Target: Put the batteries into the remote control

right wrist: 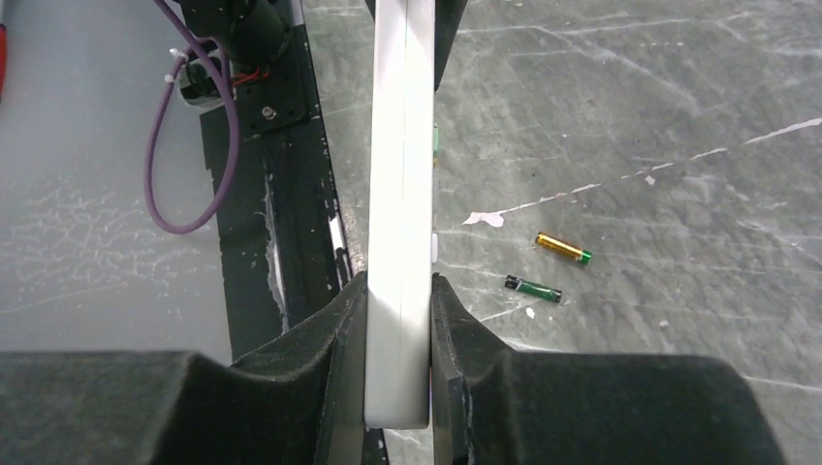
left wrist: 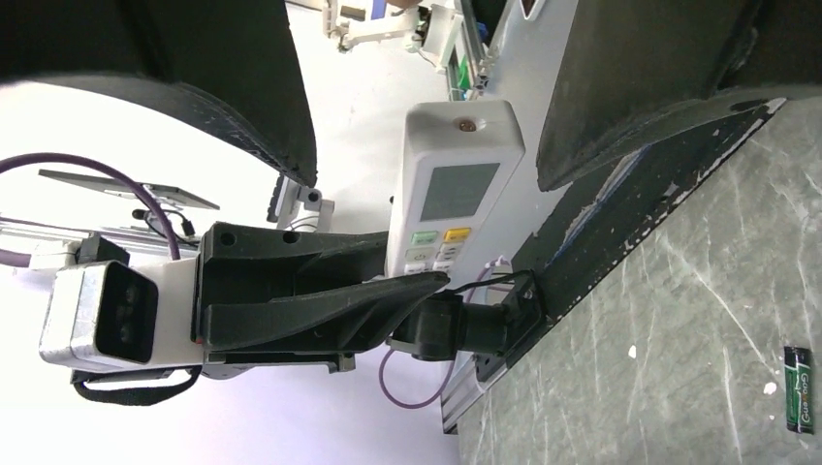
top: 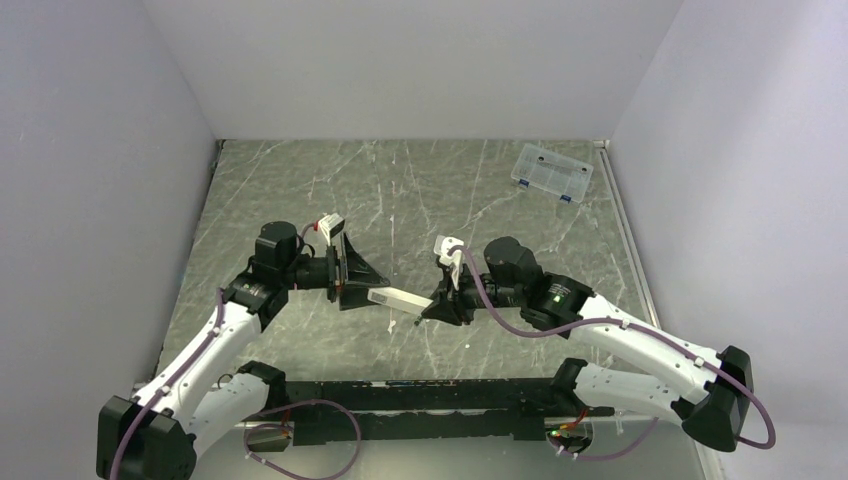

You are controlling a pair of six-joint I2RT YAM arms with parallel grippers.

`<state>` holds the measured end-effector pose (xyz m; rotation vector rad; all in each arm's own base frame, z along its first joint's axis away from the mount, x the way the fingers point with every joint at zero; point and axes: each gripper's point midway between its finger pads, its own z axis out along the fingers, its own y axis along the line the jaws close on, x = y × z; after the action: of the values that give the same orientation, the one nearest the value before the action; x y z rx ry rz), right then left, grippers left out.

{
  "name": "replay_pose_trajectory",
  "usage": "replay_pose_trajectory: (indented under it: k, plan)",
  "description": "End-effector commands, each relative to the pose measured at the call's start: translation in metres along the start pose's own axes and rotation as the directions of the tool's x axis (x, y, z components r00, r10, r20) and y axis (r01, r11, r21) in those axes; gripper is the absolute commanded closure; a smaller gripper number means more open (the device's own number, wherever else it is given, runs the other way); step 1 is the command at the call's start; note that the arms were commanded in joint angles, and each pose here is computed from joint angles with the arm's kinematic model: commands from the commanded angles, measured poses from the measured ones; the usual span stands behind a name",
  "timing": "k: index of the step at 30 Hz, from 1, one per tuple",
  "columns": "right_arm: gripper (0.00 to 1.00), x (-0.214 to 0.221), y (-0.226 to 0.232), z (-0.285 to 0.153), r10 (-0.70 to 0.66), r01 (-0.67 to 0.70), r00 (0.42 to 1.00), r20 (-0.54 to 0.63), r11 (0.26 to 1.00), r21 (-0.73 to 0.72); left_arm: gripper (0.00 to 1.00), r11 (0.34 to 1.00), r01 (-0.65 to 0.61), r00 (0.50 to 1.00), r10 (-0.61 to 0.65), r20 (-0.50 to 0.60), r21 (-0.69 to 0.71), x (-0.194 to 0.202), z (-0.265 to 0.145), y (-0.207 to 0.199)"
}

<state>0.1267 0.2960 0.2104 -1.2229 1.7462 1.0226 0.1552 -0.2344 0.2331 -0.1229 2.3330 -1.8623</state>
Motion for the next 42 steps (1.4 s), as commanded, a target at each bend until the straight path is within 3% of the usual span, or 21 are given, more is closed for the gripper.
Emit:
replay_pose_trajectory:
  k: [1, 10, 17, 27, 42]
  plan:
    - [1.00, -0.022, 0.011, -0.005, 0.020, -0.018, 0.998, 0.064, 0.999, -0.044, 0.11, 0.985, -0.171, 0.985, 0.171, 0.006, 0.027, 0.000, -0.006, -0.017]
    - [1.00, -0.027, 0.019, -0.010, 0.140, -0.131, 0.989, 0.054, 0.981, -0.143, 0.12, 0.950, -0.299, 0.952, 0.303, -0.036, 0.091, 0.010, -0.010, -0.029]
    - [1.00, -0.027, 0.016, -0.016, 0.288, -0.273, 0.958, 0.016, 0.923, -0.271, 0.14, 0.912, -0.400, 0.913, 0.405, -0.051, 0.085, 0.014, -0.016, -0.033]
    - [1.00, -0.032, 0.033, -0.013, 0.407, -0.384, 0.912, -0.045, 0.812, -0.440, 0.19, 0.910, -0.406, 0.909, 0.412, -0.069, 0.087, 0.015, -0.014, -0.027]
    - [1.00, -0.045, 0.035, -0.009, 0.470, -0.421, 0.882, -0.035, 0.751, -0.508, 0.35, 0.887, -0.431, 0.893, 0.446, -0.064, 0.166, 0.027, -0.022, -0.047]
